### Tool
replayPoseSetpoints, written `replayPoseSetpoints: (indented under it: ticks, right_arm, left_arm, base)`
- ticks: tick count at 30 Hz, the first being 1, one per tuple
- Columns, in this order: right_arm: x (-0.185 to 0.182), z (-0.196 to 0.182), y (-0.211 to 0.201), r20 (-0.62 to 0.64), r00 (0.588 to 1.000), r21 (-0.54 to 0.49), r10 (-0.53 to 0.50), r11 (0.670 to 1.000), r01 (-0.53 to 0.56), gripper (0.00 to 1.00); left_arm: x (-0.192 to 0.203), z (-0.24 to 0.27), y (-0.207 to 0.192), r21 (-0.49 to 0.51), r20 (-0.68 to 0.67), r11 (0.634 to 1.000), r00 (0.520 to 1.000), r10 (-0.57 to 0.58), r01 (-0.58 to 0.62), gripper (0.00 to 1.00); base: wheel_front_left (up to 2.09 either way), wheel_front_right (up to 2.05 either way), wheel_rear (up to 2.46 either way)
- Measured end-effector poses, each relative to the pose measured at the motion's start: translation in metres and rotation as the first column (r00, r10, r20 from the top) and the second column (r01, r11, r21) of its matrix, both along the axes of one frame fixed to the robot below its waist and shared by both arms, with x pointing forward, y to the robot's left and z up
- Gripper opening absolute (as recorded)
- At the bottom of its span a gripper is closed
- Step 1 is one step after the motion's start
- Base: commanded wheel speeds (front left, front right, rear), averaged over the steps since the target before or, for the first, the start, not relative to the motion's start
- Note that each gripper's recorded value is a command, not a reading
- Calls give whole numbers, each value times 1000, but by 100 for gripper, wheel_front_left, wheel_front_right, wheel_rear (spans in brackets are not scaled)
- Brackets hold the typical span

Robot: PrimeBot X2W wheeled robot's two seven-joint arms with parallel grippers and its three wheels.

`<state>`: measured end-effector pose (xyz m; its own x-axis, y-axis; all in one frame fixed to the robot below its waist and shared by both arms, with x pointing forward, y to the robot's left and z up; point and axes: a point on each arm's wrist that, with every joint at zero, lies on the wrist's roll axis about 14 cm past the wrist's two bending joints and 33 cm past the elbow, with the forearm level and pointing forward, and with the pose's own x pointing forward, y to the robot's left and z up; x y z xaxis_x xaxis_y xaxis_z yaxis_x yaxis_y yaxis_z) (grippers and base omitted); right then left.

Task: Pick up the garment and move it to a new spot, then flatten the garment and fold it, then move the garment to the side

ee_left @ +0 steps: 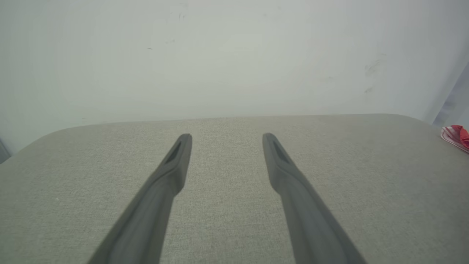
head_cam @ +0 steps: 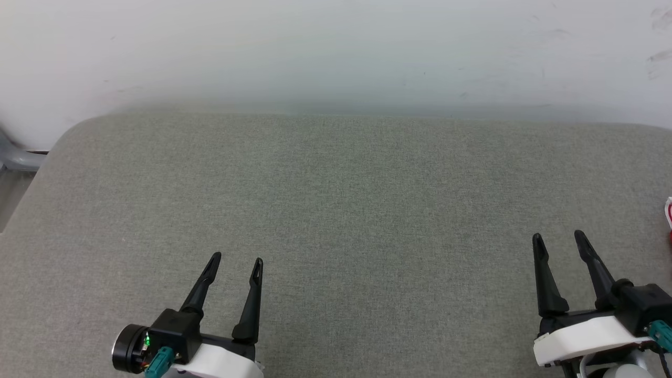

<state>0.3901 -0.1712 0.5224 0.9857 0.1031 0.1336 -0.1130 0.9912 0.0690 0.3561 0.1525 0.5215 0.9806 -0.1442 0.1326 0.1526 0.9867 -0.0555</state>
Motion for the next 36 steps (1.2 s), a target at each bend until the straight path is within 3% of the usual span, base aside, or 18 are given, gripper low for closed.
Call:
replayPoseSetpoints:
  ticks: [32,33,36]
  right_arm:
    - [-1,16,0,49,999,32,-4,999,2,100]
    - [-2,15,0,45,999,32,-4,999,3,0]
    - [-4,1,-1,2,1000,32,-6,999,6,0]
  left_arm:
    - [3,19,0,-10,58,1000,998,6,-5,100]
    - [3,17,0,-11,53,1000,999,7,-6,0]
    - [-1,2,0,-13,5,1000,1000,9,-9,0]
  base:
    - [0,0,0]
    - [0,0,0]
    - [0,0,0]
